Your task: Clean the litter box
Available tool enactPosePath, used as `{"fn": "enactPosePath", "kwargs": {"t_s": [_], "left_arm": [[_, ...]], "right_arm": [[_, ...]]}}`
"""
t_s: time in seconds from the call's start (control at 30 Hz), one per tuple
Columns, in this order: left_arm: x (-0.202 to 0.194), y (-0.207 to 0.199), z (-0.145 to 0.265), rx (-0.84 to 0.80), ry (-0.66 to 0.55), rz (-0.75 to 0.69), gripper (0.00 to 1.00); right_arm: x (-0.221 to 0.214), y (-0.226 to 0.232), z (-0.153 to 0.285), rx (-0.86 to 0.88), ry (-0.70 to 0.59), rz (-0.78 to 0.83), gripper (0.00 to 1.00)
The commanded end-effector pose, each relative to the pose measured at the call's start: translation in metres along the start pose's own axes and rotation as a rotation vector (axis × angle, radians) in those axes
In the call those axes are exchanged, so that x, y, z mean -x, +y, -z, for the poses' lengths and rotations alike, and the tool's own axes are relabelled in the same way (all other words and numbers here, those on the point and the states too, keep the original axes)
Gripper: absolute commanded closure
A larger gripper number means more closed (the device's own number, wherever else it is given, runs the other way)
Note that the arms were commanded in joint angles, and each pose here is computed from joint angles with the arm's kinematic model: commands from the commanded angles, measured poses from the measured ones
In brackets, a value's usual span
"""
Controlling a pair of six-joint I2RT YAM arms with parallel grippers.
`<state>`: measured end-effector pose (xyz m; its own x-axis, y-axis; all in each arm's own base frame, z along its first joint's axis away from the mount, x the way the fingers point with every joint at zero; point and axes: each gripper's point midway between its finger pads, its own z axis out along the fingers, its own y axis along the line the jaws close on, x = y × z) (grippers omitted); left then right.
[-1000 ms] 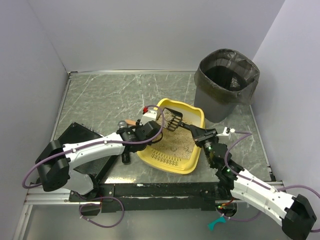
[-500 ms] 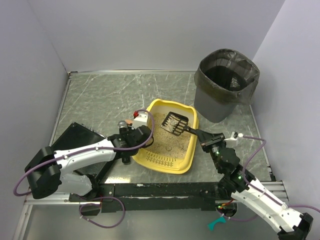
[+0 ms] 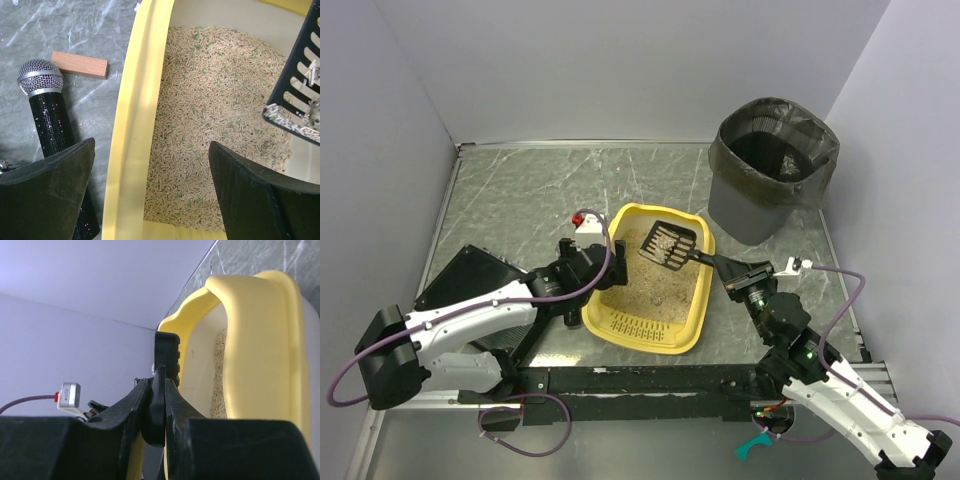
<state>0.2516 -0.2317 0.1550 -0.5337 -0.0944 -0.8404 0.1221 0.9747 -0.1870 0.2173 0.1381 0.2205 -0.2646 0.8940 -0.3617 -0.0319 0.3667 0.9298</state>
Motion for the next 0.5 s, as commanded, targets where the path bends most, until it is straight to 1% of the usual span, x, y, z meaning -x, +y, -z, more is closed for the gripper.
{"fn": "enactPosePath", "kwargs": {"t_s": [0.0, 0.03, 0.1, 0.13, 0.17, 0.2, 0.27, 0.33, 0.37, 0.4, 0.47], "left_arm": [[0.031, -0.006, 0.013, -0.023, -0.070, 0.083, 0.03], [0.032, -0.005, 0.015, -0.026, -0.073, 0.084, 0.03], [0.032, -0.003, 0.017, -0.019, -0.070, 0.091, 0.03], [0.034, 0.000, 0.018, -0.010, -0.075, 0.095, 0.03], [0.035, 0.000, 0.019, -0.011, -0.078, 0.105, 0.03], [0.036, 0.002, 0.019, -0.010, -0.079, 0.104, 0.03], [0.040, 0.007, 0.021, 0.002, -0.089, 0.127, 0.03], [0.043, 0.010, 0.025, -0.001, -0.090, 0.138, 0.03], [0.042, 0.012, 0.025, -0.003, -0.088, 0.146, 0.03], [0.041, 0.012, 0.026, -0.010, -0.090, 0.149, 0.03], [0.042, 0.016, 0.028, -0.022, -0.099, 0.164, 0.03]], "right_arm": [[0.000, 0.022, 0.000, 0.079, 0.010, -0.060, 1.00], [-0.005, 0.022, -0.002, 0.066, 0.031, -0.056, 1.00], [0.001, 0.018, 0.003, -0.012, 0.040, 0.022, 1.00], [0.015, 0.015, 0.006, -0.044, -0.018, 0.024, 1.00], [0.015, 0.016, 0.007, -0.038, -0.020, -0.021, 1.00], [0.016, 0.022, 0.006, 0.003, -0.027, -0.040, 1.00], [0.005, 0.029, 0.004, 0.080, 0.012, -0.033, 1.00], [0.005, 0.013, 0.005, -0.006, 0.015, 0.015, 1.00], [0.009, 0.010, 0.005, -0.042, -0.003, -0.056, 1.00], [0.006, 0.022, 0.002, 0.016, 0.005, -0.098, 1.00], [-0.009, 0.020, -0.003, 0.057, 0.049, -0.065, 1.00]]}}
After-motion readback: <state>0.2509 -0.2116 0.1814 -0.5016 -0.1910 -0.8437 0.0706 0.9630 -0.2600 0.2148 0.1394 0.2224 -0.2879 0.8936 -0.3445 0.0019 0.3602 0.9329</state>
